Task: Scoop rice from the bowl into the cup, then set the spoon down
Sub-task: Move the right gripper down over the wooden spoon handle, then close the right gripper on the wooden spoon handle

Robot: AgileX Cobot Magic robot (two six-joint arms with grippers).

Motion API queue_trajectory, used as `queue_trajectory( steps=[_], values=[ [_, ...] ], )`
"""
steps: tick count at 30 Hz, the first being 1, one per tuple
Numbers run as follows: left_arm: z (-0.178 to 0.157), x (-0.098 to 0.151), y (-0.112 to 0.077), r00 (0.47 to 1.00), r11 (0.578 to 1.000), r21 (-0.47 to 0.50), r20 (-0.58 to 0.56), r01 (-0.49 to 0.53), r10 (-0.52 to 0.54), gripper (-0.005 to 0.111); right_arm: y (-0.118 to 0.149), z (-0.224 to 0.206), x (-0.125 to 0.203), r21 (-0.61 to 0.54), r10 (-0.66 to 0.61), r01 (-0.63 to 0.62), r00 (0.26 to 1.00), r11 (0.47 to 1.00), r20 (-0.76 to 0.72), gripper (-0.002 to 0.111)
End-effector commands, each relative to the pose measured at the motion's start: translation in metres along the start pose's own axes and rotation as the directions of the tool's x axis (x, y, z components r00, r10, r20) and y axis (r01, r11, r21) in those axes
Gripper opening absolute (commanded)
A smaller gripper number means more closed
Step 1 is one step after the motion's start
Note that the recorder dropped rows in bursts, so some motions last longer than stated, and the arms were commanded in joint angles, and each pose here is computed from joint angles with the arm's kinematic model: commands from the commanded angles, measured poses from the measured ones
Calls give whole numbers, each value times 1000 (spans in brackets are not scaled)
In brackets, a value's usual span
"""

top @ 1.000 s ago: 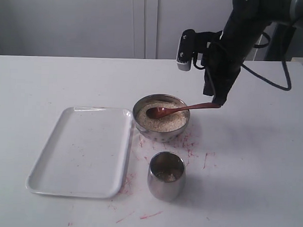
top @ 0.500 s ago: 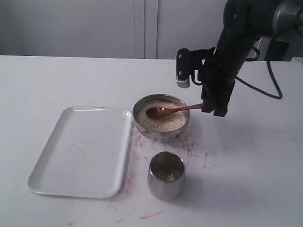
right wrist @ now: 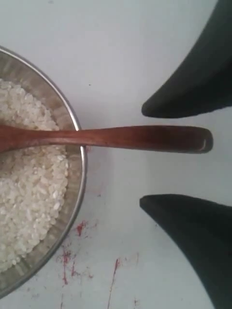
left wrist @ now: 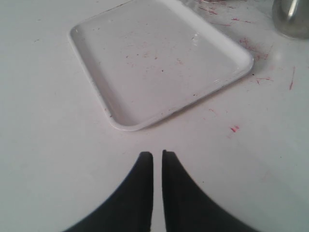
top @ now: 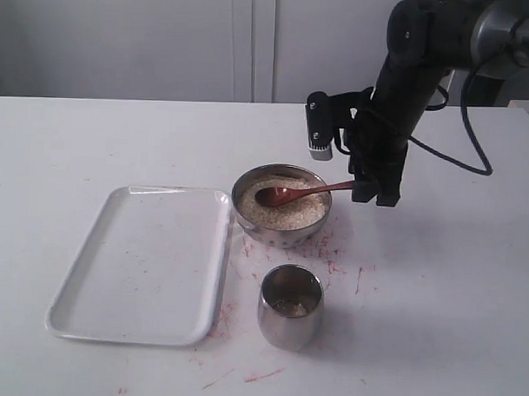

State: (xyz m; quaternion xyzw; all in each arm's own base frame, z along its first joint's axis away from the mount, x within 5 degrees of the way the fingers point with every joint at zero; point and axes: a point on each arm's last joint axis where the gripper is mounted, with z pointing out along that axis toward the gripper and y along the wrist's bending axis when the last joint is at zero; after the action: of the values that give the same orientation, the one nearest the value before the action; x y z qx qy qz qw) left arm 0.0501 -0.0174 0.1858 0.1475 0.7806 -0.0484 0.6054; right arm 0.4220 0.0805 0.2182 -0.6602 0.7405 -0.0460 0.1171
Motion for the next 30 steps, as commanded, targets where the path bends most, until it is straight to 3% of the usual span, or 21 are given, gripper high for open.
queue_trajectory(
  steps=[1, 23, 30],
  values=[
    [0, 2, -1, 1000, 1000, 12, -3, 14, -14, 14, -1, 8, 0, -5, -16, 16, 1000, 1000, -4, 48],
    [0, 2, -1, 1000, 1000, 12, -3, 14, -14, 14, -3, 22, 0, -1, -5, 5, 1000, 1000, -4, 47],
    [0, 2, -1, 1000, 1000, 12, -3, 14, -14, 14, -2, 22, 0, -8, 1, -1, 1000, 1000, -6, 31]
  ],
)
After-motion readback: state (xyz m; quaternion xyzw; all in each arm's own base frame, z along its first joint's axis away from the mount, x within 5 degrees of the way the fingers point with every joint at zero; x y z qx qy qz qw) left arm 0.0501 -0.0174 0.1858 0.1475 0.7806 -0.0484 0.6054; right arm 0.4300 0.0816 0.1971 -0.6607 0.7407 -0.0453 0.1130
